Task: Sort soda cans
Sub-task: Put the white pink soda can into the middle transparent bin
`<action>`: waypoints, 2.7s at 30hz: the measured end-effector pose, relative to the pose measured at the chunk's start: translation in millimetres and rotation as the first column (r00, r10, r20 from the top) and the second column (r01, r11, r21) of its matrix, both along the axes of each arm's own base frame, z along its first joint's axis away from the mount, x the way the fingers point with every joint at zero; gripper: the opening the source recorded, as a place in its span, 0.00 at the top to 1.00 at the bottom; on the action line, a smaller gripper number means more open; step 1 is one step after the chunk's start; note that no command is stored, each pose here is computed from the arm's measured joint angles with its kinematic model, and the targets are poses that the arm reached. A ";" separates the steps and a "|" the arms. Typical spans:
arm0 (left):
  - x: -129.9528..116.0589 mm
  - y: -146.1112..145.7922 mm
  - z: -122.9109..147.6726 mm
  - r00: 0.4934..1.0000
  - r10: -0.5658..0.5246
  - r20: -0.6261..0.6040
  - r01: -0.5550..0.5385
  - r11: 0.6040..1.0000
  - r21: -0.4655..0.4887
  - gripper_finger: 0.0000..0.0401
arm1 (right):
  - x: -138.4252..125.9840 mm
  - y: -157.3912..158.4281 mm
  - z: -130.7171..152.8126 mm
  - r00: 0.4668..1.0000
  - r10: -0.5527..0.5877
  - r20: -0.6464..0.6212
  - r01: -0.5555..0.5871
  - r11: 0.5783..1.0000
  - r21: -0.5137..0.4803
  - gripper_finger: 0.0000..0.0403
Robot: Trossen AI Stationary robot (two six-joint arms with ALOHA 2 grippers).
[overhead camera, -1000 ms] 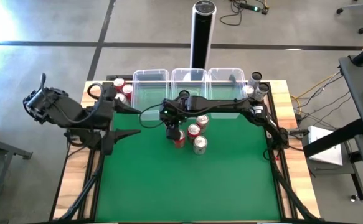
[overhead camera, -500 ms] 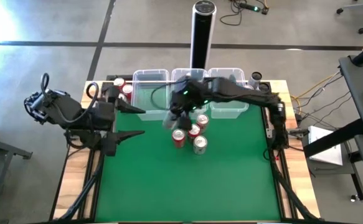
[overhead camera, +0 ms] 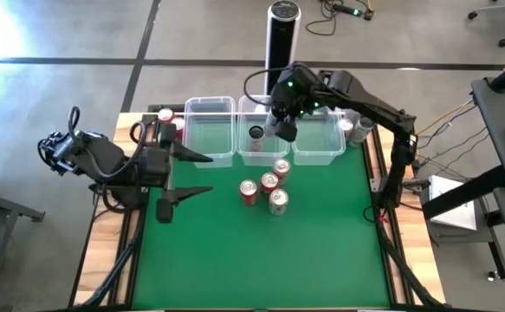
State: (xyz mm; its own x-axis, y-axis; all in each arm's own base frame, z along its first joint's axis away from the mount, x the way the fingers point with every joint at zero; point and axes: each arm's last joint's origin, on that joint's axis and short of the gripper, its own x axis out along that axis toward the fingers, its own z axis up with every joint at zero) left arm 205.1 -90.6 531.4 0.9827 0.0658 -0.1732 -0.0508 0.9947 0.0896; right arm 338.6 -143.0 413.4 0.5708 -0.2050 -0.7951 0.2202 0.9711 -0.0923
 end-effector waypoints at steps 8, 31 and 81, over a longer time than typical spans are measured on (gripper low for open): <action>4.7 -2.5 -5.4 1.000 0.012 -0.028 -0.013 0.999 -0.043 0.37 | 13.3 -22.5 -52.7 0.993 0.053 -0.104 -0.044 0.995 0.086 0.38; 8.0 4.8 -4.8 0.992 0.124 -0.005 -0.124 0.989 -0.075 0.37 | 22.7 -42.0 -163.4 0.992 0.061 -0.110 -0.048 0.991 0.123 0.36; 15.7 4.5 -5.1 0.991 0.134 0.003 -0.133 0.988 -0.074 0.37 | -77.5 -47.0 -16.0 0.844 -0.522 0.123 0.536 0.811 -0.234 0.07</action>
